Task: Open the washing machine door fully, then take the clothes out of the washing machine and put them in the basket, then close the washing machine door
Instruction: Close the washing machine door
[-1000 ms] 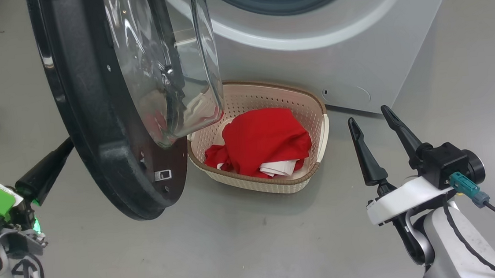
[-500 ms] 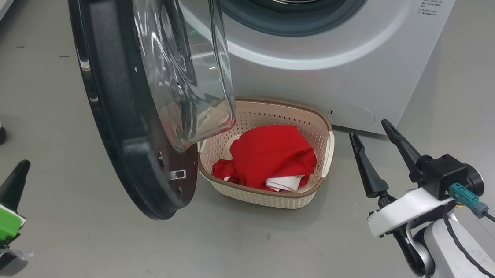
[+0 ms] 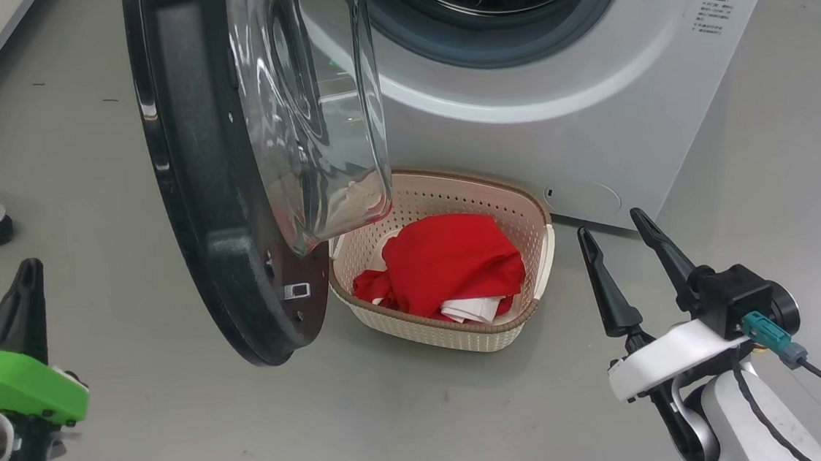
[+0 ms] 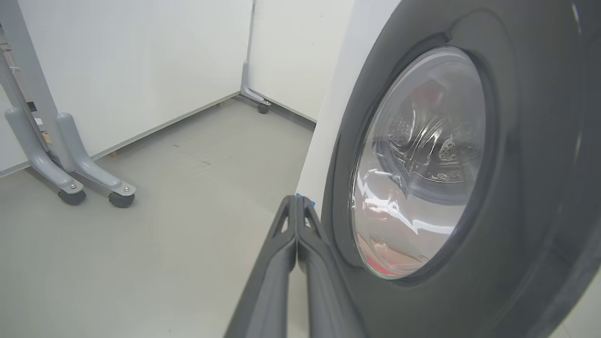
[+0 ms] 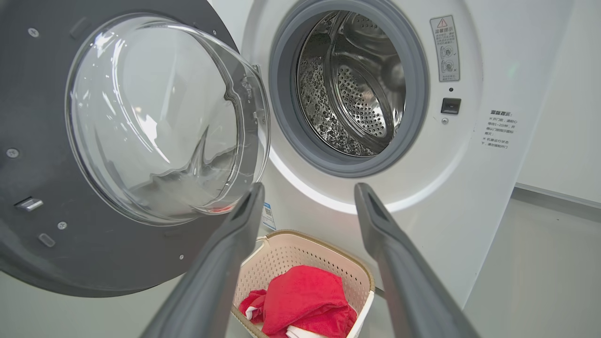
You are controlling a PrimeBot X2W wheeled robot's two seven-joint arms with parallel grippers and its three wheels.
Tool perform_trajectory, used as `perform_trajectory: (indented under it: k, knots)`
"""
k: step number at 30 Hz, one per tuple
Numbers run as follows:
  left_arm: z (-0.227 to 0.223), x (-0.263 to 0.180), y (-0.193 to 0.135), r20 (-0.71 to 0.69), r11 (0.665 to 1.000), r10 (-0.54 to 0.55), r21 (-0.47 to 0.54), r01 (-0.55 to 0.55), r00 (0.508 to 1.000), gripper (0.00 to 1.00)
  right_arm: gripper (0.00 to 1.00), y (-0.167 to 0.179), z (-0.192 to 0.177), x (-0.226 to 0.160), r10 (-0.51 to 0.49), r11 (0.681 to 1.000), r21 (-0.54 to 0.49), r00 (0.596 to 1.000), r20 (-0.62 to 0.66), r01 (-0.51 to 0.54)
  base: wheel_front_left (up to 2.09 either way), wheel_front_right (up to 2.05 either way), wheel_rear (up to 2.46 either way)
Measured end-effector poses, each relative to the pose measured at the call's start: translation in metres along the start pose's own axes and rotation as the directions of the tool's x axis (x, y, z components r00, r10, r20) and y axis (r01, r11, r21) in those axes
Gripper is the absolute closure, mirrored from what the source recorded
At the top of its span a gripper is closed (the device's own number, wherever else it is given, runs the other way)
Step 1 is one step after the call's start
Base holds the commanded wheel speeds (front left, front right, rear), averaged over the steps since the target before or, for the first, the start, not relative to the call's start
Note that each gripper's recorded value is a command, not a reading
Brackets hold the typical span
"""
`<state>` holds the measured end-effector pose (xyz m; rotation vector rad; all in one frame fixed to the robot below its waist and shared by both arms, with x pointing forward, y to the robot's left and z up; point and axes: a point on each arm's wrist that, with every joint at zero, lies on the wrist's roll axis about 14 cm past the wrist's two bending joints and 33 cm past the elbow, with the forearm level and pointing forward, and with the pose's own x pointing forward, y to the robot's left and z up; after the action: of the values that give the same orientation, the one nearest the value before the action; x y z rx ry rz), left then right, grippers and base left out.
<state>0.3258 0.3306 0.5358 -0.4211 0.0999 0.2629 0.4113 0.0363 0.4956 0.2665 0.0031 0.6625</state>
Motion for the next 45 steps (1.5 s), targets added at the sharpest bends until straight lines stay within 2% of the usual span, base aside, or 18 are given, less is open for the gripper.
perform_trajectory:
  k: [11,20,21,22,23,24,25,45]
  knots:
    - [-0.005,-0.015,0.005,0.13,0.996,0.014,0.087,-0.026,0.991,1.0,0.0,0.004,-0.001,-0.004,0.005,1.0,0.0,1.0,-0.005,-0.005,0.0,0.0,0.0]
    - [-0.016,-0.022,0.009,0.17,0.989,0.018,0.14,-0.042,0.985,1.0,0.0,0.006,0.002,-0.005,0.01,1.0,-0.005,1.0,0.0,-0.01,0.0,0.0,0.0]
    - [-0.015,-0.023,0.01,0.18,0.989,0.02,0.14,-0.046,0.984,0.98,0.0,0.006,0.002,-0.005,0.009,1.0,-0.005,1.0,0.001,-0.009,0.0,0.0,0.0]
    - [-0.015,-0.024,0.011,0.191,0.988,0.021,0.146,-0.049,0.981,0.82,0.0,0.006,0.002,-0.005,0.009,1.0,-0.005,1.0,0.002,-0.009,0.0,0.0,0.0]
    - [-0.014,-0.024,0.012,0.203,0.986,0.021,0.159,-0.054,0.979,0.57,0.0,0.006,0.002,-0.005,0.009,1.0,-0.005,1.0,0.002,-0.009,0.0,0.0,0.0]
    - [-0.013,-0.025,0.012,0.213,0.984,0.019,0.17,-0.057,0.977,0.24,0.0,0.006,0.002,-0.005,0.008,1.0,-0.005,1.0,0.002,-0.008,0.0,0.0,0.0]
    - [-0.012,-0.025,0.012,0.221,0.982,0.018,0.179,-0.058,0.975,0.0,0.0,0.006,0.002,-0.006,0.007,1.0,-0.005,1.0,0.002,-0.007,0.0,0.0,0.0]
    - [-0.032,-0.023,0.012,0.207,0.98,0.014,0.193,-0.055,0.978,0.0,0.0,0.002,0.001,-0.006,-0.003,1.0,0.003,1.0,0.003,0.003,0.0,0.0,0.0]
